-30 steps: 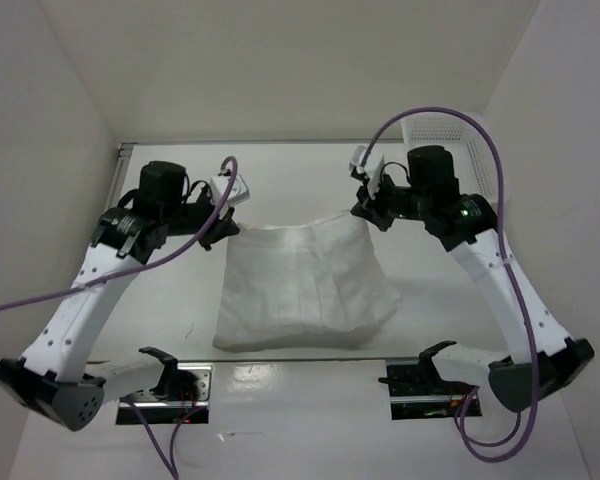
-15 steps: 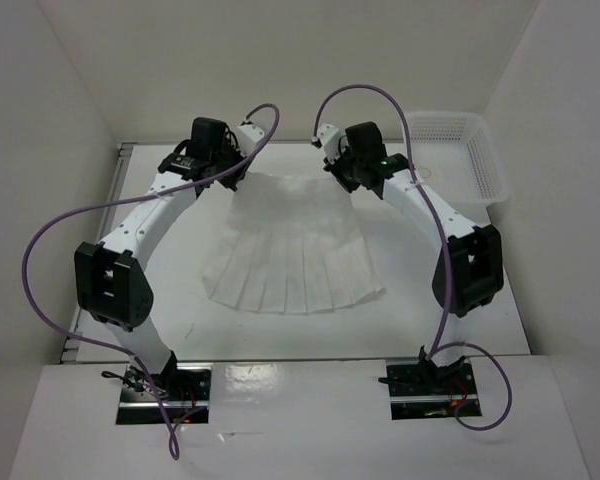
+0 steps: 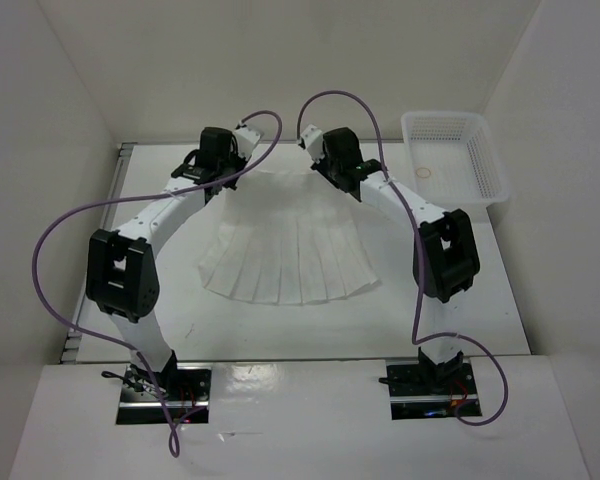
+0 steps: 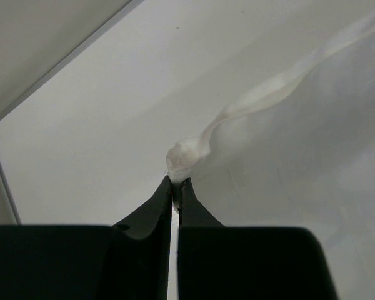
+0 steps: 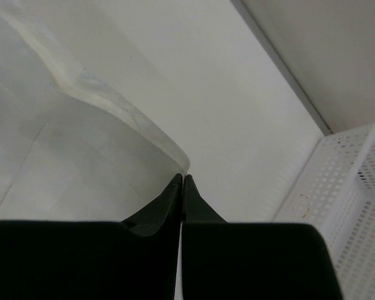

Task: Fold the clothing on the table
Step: Fold the skirt

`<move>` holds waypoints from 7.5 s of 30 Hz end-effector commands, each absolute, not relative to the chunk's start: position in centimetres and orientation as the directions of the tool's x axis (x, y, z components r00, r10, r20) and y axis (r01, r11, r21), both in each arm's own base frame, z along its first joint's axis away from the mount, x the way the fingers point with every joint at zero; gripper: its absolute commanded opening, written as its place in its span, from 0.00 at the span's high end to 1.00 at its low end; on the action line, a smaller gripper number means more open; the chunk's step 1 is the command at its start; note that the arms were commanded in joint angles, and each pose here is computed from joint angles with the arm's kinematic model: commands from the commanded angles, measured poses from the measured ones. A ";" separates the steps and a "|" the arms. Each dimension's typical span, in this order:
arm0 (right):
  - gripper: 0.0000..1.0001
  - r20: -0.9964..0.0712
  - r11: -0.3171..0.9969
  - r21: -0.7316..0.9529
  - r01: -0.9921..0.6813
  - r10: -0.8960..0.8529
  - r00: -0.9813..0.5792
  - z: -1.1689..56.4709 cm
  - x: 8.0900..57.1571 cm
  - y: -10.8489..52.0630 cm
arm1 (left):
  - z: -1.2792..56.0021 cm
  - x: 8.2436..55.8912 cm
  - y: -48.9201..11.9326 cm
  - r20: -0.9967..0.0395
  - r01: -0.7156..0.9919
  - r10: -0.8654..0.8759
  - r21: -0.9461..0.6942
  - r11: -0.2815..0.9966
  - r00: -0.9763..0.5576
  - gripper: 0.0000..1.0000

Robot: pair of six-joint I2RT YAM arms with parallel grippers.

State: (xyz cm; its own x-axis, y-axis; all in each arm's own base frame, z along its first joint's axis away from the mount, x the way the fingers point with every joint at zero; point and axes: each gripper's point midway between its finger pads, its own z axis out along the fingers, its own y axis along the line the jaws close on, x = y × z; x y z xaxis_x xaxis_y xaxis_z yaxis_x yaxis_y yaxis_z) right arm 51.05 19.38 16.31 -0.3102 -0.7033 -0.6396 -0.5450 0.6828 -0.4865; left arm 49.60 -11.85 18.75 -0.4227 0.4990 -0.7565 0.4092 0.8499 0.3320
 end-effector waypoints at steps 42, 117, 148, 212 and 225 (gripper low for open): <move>1.00 -0.371 0.241 -0.265 -0.934 -0.919 -0.132 13.0 30.0 19.9 | 13.4 30.3 -10.3 -0.567 0.815 0.755 0.234 0.530 -0.329 0.95; 0.01 -0.359 0.176 -0.035 -0.984 -0.921 -0.152 6.5 22.5 30.2 | 32.2 26.3 -2.3 -0.923 0.131 0.324 0.303 0.944 -0.207 0.00; 0.01 -0.152 0.426 0.115 -0.898 -0.885 -0.439 4.8 17.6 32.1 | 26.3 28.5 -0.3 -0.898 0.017 0.235 0.246 0.969 -0.373 0.00; 0.01 -0.392 0.611 -0.239 -0.754 -0.772 -0.501 8.7 32.2 19.6 | 24.3 29.5 -0.4 -0.868 0.029 0.245 0.258 0.966 -0.431 0.00; 0.01 -0.298 0.628 -0.267 -0.731 -0.775 -0.557 5.6 32.9 15.8 | 23.6 29.6 -0.6 -0.856 0.044 0.250 0.258 0.965 -0.453 0.00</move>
